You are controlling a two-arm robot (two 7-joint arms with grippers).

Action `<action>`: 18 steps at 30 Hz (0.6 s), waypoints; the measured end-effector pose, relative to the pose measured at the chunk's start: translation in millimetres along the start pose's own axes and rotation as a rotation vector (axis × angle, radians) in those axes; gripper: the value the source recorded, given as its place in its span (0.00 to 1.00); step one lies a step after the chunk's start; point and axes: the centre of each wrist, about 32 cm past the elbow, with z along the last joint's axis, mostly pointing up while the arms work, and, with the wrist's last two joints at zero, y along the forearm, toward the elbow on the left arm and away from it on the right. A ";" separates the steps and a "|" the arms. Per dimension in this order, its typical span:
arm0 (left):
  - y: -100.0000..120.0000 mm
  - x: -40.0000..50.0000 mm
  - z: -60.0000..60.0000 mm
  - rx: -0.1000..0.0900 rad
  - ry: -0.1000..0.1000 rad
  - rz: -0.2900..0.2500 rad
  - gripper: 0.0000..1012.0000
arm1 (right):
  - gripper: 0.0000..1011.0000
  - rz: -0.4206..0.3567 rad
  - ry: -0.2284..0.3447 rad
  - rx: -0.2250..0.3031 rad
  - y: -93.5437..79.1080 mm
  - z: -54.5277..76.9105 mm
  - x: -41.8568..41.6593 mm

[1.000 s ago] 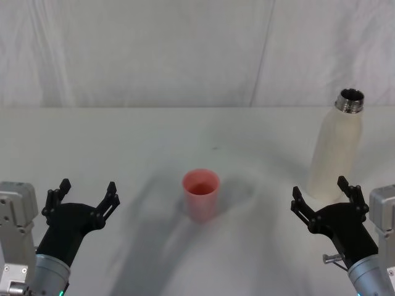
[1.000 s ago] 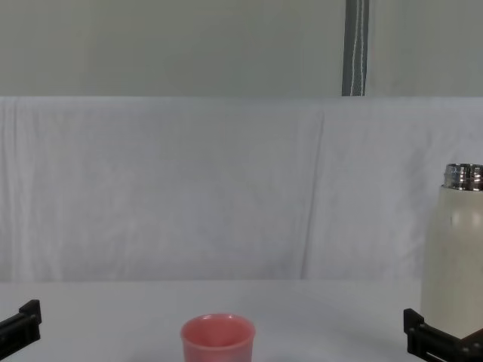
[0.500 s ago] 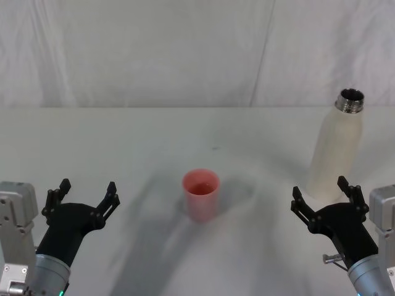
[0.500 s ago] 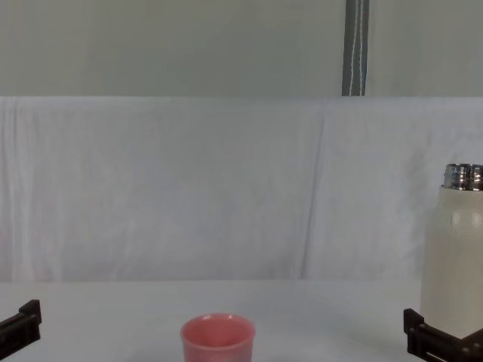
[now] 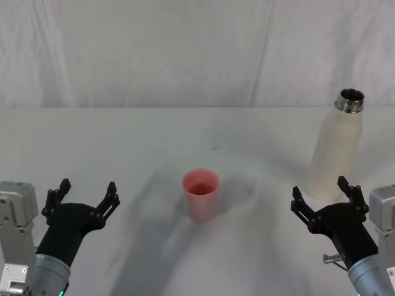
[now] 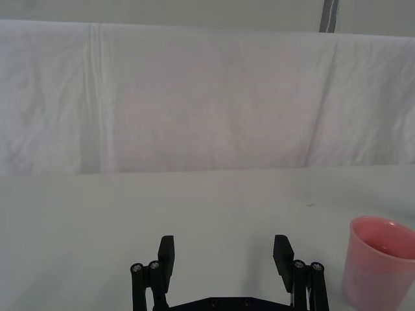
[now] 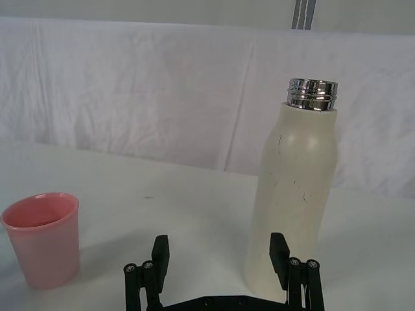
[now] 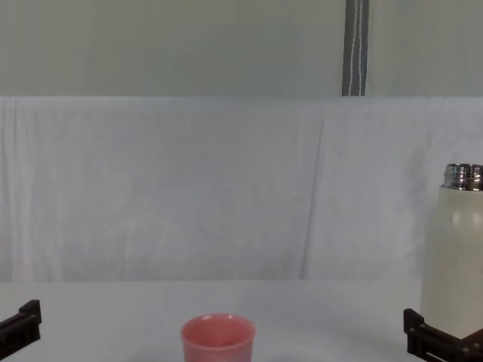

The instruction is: Grasp the thermos with one hand and pour water into the cup lid.

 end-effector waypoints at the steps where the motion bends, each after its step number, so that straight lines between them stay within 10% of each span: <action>1: 0.0 0.0 0.0 0.000 0.000 0.000 0.99 | 0.99 0.000 0.000 0.000 0.0 0.0 0.0; 18: 0.0 0.0 0.0 0.000 0.000 0.000 0.99 | 0.99 0.000 0.000 0.000 0.0 0.0 0.0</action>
